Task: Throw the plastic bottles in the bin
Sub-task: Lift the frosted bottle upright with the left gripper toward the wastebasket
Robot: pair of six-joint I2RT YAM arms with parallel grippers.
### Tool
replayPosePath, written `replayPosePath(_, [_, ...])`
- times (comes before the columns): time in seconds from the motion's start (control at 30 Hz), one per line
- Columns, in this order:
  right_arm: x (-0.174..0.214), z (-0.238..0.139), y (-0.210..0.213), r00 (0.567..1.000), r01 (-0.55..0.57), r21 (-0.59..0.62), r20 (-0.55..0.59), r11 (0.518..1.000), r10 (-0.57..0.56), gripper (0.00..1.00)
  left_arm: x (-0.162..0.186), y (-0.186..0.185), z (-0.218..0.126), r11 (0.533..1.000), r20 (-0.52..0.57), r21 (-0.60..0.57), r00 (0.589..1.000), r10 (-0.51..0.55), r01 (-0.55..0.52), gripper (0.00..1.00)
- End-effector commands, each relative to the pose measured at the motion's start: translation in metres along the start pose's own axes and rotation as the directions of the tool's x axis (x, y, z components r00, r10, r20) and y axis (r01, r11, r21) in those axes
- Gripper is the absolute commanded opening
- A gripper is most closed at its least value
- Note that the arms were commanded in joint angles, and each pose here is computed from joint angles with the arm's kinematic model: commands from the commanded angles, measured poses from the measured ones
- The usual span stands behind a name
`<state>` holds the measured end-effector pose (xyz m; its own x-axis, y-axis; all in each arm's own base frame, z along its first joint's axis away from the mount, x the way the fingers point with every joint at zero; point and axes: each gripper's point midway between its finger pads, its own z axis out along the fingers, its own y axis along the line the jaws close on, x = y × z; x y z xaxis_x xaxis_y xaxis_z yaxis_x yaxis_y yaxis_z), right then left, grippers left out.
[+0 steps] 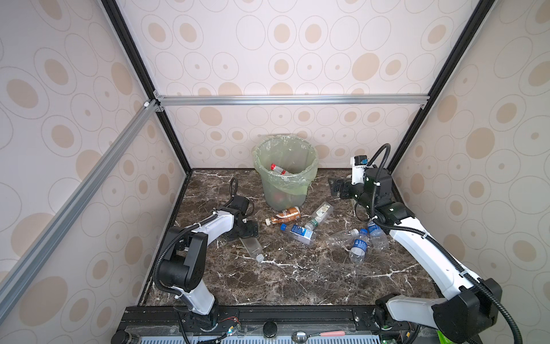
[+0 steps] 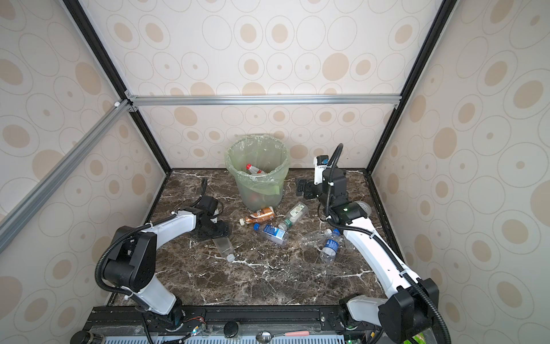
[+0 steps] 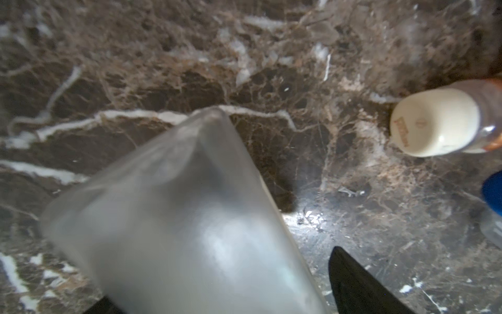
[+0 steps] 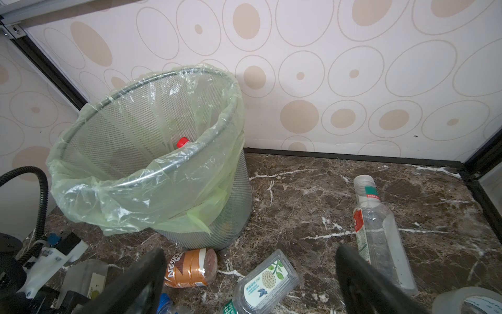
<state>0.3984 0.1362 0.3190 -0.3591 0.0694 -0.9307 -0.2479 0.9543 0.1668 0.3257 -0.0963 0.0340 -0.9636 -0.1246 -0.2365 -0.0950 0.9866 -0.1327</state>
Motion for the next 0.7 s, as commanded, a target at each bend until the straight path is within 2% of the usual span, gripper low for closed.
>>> replayPosePath(0.0, [-0.004,0.0,-0.002,1.0,0.0,0.007,0.016,1.0,0.0,1.0,-0.014,0.009,-0.002,0.998,0.048,-0.057,0.999,0.024,-0.021,0.85])
replayPosePath(0.13, [-0.001,0.002,0.0,1.0,-0.009,-0.004,0.008,1.0,0.009,1.0,-0.017,0.008,-0.003,0.998,0.072,-0.055,0.997,0.027,-0.023,0.67])
replayPosePath(0.23, [0.001,0.004,0.003,1.0,-0.017,-0.024,0.0,1.0,0.017,1.0,-0.023,0.006,-0.006,0.999,0.097,-0.045,0.995,0.025,-0.021,0.6])
replayPosePath(0.4, [-0.006,-0.001,0.013,1.0,-0.027,-0.079,0.003,0.997,0.028,1.0,-0.042,-0.004,-0.024,1.0,0.166,-0.008,0.986,0.025,-0.024,0.55])
replayPosePath(0.53, [-0.009,-0.004,0.022,0.999,-0.049,-0.126,0.001,0.991,0.05,1.0,-0.078,-0.02,-0.069,0.998,0.312,0.05,0.95,0.009,-0.026,0.55])
replayPosePath(0.67, [-0.012,-0.002,0.035,0.997,-0.078,-0.197,-0.013,0.977,0.077,1.0,-0.117,-0.029,-0.133,0.997,0.481,0.079,0.876,-0.034,-0.004,0.56])
